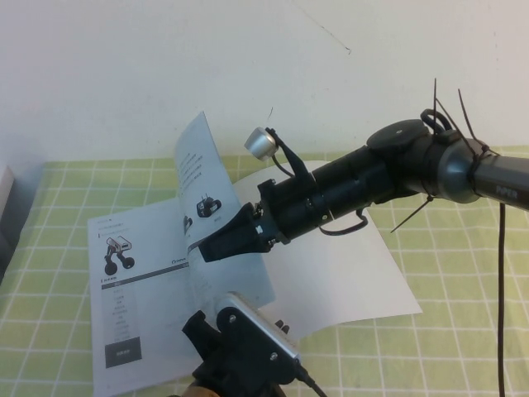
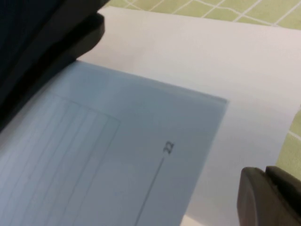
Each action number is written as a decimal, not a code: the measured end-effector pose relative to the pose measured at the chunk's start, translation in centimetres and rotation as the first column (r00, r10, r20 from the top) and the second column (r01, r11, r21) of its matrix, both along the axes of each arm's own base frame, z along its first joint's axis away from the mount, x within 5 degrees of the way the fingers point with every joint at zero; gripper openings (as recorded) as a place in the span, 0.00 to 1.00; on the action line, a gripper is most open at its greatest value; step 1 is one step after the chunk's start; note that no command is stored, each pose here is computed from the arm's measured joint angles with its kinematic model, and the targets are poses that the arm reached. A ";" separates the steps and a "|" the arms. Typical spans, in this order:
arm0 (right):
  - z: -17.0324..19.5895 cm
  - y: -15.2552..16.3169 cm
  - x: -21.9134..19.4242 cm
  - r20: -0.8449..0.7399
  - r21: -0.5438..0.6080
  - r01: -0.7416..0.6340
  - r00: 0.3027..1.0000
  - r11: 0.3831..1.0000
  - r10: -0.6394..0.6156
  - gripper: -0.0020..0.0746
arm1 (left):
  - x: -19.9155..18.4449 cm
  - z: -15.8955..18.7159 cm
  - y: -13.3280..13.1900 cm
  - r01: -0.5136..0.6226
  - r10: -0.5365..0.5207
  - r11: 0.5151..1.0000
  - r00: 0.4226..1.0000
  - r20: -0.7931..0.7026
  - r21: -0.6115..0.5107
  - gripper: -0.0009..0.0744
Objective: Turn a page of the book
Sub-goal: Open the closed book
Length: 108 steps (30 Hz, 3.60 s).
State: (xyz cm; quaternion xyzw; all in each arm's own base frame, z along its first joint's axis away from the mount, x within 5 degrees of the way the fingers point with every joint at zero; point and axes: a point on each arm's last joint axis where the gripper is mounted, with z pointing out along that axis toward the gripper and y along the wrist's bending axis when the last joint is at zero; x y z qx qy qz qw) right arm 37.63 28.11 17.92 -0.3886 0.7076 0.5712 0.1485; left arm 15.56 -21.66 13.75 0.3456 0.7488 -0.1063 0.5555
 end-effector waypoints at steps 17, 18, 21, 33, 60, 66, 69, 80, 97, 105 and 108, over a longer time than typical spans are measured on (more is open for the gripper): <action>0.1 -0.1 0.1 -0.005 -0.007 0.003 1.000 1.000 -0.003 0.17 | 3.5 -2.7 1.1 -0.195 0.200 0.978 0.978 -0.061 0.074 0.01; 0.3 -0.1 0.3 0.001 -0.005 0.005 1.000 1.000 -0.005 0.17 | 3.5 -2.8 1.1 -0.192 0.197 0.979 0.978 -0.067 0.072 0.01; 1.3 -0.4 1.1 0.023 0.002 0.018 1.000 1.000 -0.018 0.17 | 3.4 -2.9 0.9 -0.182 0.187 0.981 0.978 -0.091 0.063 0.01; 6.3 -6.1 6.2 0.296 -0.232 0.099 0.955 0.968 -0.027 0.17 | 3.3 -3.1 0.9 -0.183 0.188 0.982 0.974 -0.128 0.048 0.01; -6.5 -8.6 7.8 -0.026 -0.634 0.096 0.989 0.767 -0.146 0.02 | 1.9 6.0 3.1 -0.349 0.261 0.885 0.920 -0.293 -0.308 0.01; -5.9 -9.0 7.8 -0.003 -0.678 0.113 0.988 0.726 -0.157 0.02 | 1.0 8.1 3.8 -0.322 0.214 0.873 0.928 -0.306 -0.366 0.01; -5.1 -9.6 7.8 0.040 -0.716 0.127 0.989 0.686 -0.141 0.02 | 1.0 8.7 4.2 -0.326 0.230 0.872 0.931 -0.283 -0.366 0.01; -1.8 -13.7 4.9 0.030 -0.718 0.131 0.987 0.683 -0.158 0.02 | -0.1 12.2 7.7 -0.396 0.337 0.829 0.917 -0.212 -0.394 0.01; 12.5 -15.5 -9.5 0.545 -0.179 0.398 0.801 0.900 -0.246 0.02 | -6.7 18.1 18.8 -0.346 0.403 0.796 0.915 0.009 -0.497 0.01; 14.1 -16.3 -15.6 0.661 0.040 0.395 0.679 0.918 -0.321 0.02 | -7.7 17.1 21.5 -0.412 0.494 0.744 0.869 0.017 -0.527 0.01; 14.7 -16.7 -17.4 0.713 0.076 0.381 0.625 0.922 -0.317 0.02 | -7.7 16.8 21.7 -0.432 0.512 0.740 0.859 0.015 -0.515 0.01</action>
